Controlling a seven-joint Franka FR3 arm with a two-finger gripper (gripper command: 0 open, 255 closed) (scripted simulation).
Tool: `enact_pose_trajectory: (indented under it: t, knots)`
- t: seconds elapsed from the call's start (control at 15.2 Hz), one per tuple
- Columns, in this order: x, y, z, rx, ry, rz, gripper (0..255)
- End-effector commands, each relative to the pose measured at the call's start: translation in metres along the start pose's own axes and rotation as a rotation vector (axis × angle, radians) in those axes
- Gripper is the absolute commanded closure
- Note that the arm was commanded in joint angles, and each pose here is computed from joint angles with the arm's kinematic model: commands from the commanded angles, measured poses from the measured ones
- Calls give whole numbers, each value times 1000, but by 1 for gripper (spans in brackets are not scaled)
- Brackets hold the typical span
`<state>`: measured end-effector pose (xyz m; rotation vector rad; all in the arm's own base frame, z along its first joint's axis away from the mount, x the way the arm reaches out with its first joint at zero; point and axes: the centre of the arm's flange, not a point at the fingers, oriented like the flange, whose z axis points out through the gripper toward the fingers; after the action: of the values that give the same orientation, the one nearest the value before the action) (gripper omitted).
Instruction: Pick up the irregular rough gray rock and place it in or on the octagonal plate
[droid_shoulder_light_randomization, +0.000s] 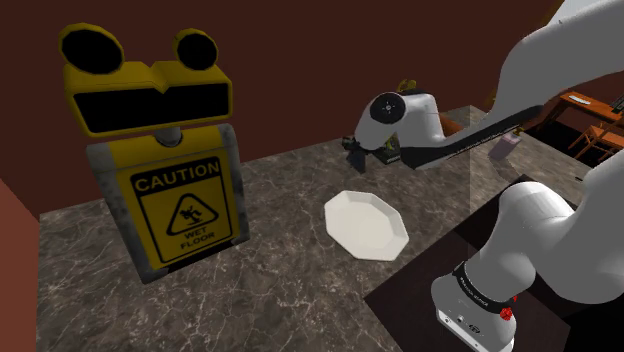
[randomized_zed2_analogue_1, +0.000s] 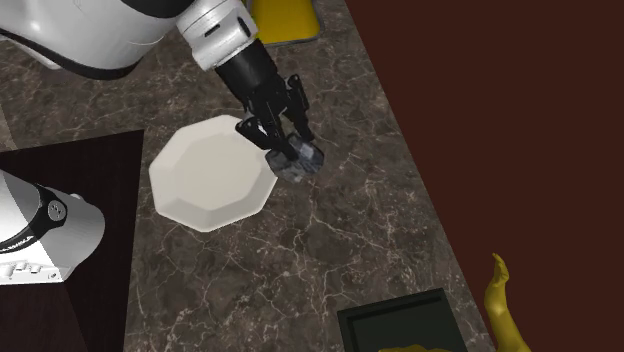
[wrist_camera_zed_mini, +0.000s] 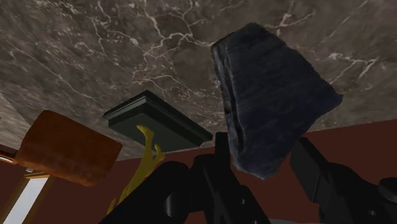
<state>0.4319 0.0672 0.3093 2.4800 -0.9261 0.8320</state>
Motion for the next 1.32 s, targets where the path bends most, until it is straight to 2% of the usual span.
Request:
enact_pose_trajectory:
  t: [0.0,0.79,1.25]
  knots:
    - [-22,6,-19,-1,3,1,255]
    - [-133,52,-122,-1,3,1,255]
    - [-155,49,-101,-1,3,1,255]
